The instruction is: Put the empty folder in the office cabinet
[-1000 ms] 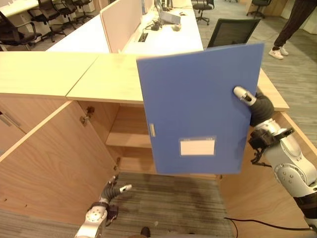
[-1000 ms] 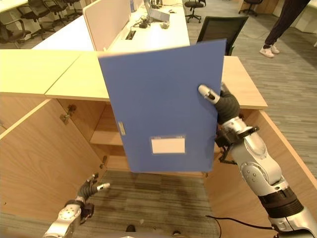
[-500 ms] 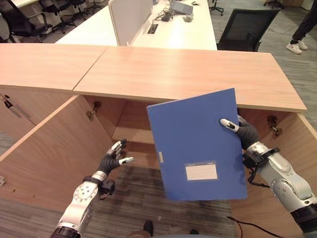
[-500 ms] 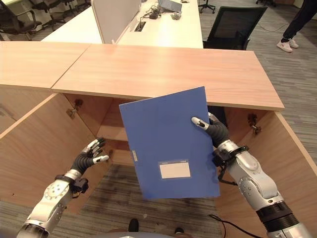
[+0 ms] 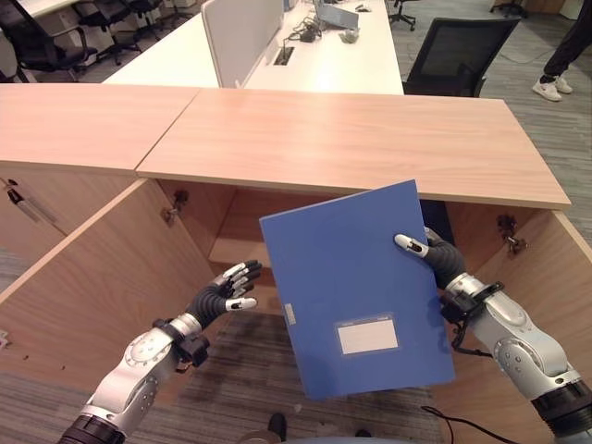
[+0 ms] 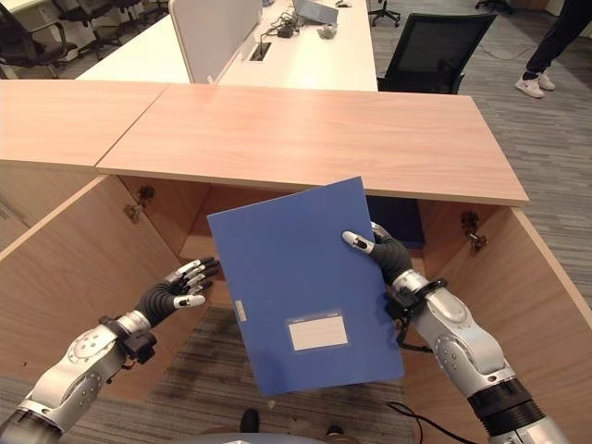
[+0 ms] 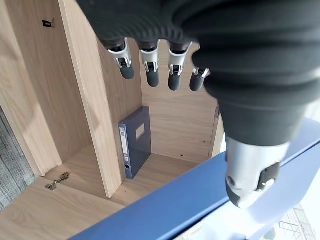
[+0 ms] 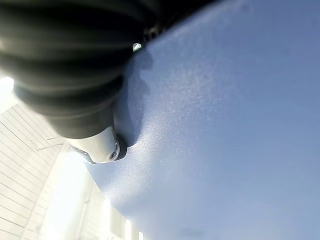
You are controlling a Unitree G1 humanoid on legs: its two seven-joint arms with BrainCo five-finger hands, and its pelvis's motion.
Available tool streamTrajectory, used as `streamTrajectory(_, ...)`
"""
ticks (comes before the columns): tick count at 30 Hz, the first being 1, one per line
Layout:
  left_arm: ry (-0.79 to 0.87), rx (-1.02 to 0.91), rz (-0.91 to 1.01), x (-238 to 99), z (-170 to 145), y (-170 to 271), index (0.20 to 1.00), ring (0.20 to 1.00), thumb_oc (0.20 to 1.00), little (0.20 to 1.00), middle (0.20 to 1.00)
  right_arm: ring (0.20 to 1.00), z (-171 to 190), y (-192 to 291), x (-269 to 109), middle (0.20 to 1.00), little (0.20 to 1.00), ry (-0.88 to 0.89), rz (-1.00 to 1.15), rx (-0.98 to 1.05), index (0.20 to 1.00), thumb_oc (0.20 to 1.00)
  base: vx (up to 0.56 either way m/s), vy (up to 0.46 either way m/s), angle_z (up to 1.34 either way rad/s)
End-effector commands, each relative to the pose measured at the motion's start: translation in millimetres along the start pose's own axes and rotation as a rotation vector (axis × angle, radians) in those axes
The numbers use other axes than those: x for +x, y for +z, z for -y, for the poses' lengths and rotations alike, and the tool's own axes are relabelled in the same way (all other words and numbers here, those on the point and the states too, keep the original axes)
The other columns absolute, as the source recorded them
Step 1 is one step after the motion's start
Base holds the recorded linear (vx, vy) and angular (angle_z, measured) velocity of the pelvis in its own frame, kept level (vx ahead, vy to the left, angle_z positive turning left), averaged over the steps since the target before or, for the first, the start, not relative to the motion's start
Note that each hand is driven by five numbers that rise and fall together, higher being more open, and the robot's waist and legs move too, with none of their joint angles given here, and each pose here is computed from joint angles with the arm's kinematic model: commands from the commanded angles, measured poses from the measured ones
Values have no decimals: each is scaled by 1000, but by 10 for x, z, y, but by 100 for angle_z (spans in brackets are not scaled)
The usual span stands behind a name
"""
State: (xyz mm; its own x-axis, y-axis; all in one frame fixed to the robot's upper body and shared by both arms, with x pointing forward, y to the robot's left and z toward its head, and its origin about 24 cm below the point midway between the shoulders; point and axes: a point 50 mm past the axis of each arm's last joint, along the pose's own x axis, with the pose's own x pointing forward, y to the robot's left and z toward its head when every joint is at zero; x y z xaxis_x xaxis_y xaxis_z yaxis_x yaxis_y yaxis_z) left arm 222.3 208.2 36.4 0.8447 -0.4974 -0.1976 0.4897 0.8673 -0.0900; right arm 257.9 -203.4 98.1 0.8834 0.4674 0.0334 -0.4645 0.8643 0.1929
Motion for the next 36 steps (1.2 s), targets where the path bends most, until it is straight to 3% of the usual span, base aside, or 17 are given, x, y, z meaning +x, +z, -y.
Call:
streamTrajectory(1, -54, 32, 80, 66, 20, 215, 1000, 1000, 1000, 1000, 1000, 200, -116, 256, 144, 200, 200, 73, 161, 21, 200, 200, 0, 0, 0)
streamTrajectory(17, -179, -18, 5, 77, 200, 144, 1000, 1000, 1000, 1000, 1000, 200, -165, 398, 215, 200, 200, 83, 225, -1, 200, 200, 0, 0, 0)
streamTrajectory(36, -307, -92, 30, 348, 617, 165, 1000, 1000, 1000, 1000, 1000, 200, -348, 374, 371, 200, 200, 83, 290, 69, 200, 200, 0, 0, 0)
